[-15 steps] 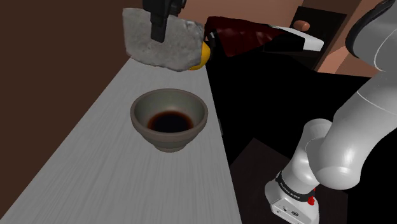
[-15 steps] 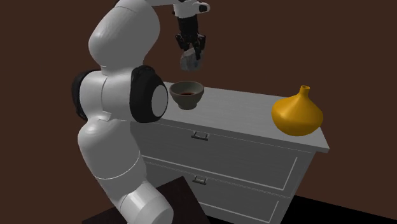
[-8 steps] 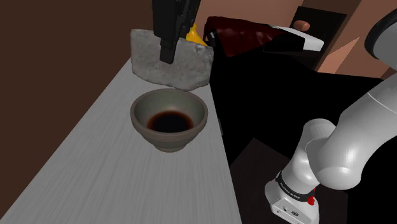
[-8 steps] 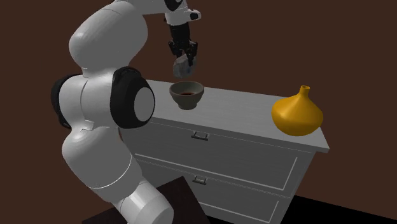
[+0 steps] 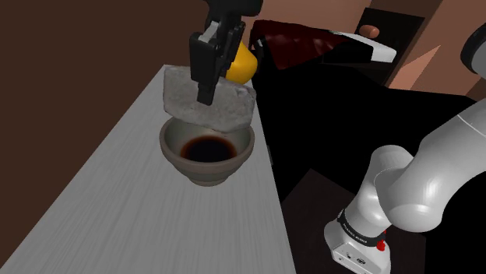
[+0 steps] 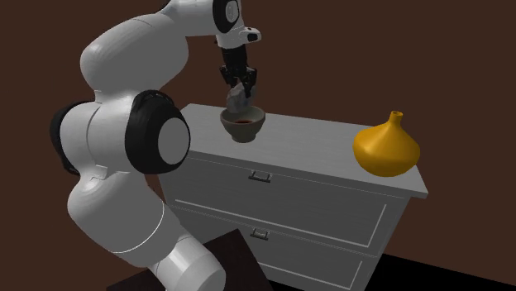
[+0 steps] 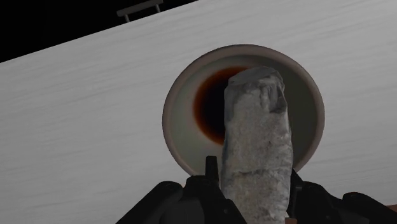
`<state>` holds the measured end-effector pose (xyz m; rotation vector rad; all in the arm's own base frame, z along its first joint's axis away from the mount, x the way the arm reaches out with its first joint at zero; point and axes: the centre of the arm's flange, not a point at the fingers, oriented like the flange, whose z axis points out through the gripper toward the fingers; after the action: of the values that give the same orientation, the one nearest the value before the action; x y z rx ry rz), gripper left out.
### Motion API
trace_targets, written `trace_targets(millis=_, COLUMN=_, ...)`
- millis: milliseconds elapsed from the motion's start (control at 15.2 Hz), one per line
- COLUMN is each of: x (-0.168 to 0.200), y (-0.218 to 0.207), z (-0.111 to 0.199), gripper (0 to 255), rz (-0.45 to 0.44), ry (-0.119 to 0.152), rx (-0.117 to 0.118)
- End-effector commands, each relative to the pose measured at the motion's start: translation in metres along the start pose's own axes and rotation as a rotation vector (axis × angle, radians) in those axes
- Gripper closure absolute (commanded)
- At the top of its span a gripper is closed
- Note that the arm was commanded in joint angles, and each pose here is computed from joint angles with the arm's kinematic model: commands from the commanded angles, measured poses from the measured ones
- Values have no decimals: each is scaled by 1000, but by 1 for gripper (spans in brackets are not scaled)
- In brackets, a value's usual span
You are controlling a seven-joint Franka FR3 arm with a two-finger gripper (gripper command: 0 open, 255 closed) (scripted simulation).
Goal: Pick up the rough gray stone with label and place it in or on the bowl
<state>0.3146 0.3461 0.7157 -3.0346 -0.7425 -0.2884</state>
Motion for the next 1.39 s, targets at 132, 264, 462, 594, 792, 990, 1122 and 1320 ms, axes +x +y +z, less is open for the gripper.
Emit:
trace_targets(millis=132, x=-2, y=-1, z=18, gripper=255, rz=0, ry=1, rx=0)
trace_targets(millis=264, x=-2, y=-1, z=18, gripper=255, rz=0, ry=1, rx=0)
trace_targets(millis=462, x=-2, y=-1, z=18, gripper=255, rz=0, ry=1, rx=0)
trace_targets(millis=594, x=-2, y=-1, z=18, gripper=255, rz=0, ry=1, rx=0)
trace_targets(millis=792, x=-3, y=-1, z=18, gripper=0, rz=0, ry=1, rx=0)
trace_targets(millis=990, x=-2, y=-1, z=18, gripper=0, rz=0, ry=1, rx=0)
trace_targets(millis=1122, x=-2, y=-1, z=-9, gripper=0, rz=0, ry=1, rx=0)
trace_targets(millis=1320, x=-3, y=-1, z=-32, gripper=0, rz=0, ry=1, rx=0)
